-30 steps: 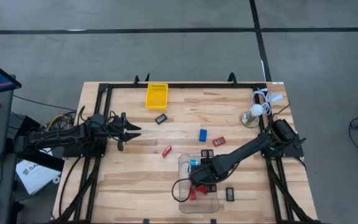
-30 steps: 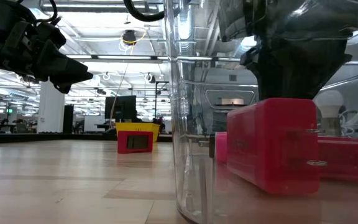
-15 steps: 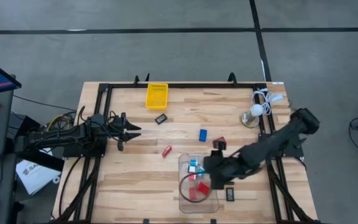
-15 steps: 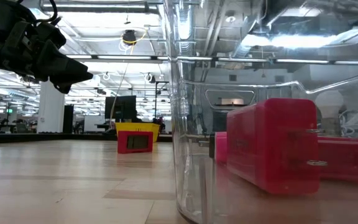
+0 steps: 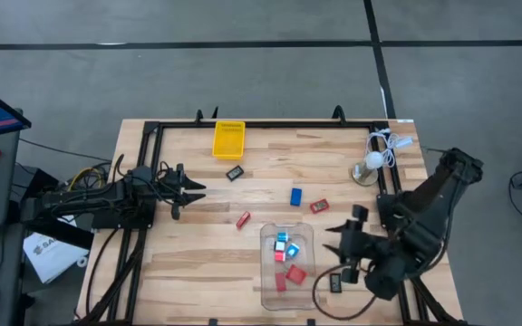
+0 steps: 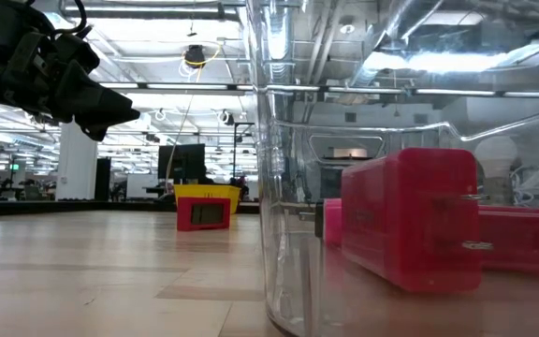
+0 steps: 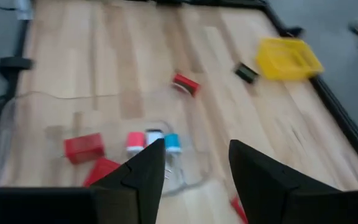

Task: Pick & Place Office items
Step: Put the right black digital clock into the yellow bin

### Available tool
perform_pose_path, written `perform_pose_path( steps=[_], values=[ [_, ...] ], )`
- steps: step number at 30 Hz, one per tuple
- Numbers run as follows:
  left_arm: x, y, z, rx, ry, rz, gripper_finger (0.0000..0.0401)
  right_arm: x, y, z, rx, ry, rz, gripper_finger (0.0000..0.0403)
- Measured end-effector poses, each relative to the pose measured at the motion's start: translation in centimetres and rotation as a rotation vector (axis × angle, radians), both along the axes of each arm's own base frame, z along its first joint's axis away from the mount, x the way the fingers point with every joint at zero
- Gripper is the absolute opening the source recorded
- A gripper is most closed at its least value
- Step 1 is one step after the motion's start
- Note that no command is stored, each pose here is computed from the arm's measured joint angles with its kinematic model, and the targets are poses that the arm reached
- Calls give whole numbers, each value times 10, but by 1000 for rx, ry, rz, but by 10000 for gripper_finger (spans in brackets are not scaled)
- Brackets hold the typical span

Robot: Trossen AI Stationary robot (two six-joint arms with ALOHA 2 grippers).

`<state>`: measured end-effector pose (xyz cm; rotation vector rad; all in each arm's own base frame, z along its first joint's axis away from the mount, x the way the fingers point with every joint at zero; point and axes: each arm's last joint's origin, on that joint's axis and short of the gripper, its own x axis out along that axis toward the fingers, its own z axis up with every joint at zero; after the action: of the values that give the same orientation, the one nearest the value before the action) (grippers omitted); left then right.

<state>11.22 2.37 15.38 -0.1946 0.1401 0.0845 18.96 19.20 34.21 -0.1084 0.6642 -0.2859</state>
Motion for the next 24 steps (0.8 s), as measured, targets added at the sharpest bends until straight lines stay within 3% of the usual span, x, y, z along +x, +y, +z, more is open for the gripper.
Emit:
perform_pose_path(
  steps=[9, 15, 24],
  values=[
    [0, 0, 0, 0, 0, 0, 136, -22, 8, -14, 124, -32, -219, 206],
    [0, 0, 0, 0, -1, 1, 136, -24, 13, -24, 319, -3, -390, 230],
    [0, 0, 0, 0, 0, 0, 136, -27, 17, -30, 607, 123, -641, 234]
  ],
)
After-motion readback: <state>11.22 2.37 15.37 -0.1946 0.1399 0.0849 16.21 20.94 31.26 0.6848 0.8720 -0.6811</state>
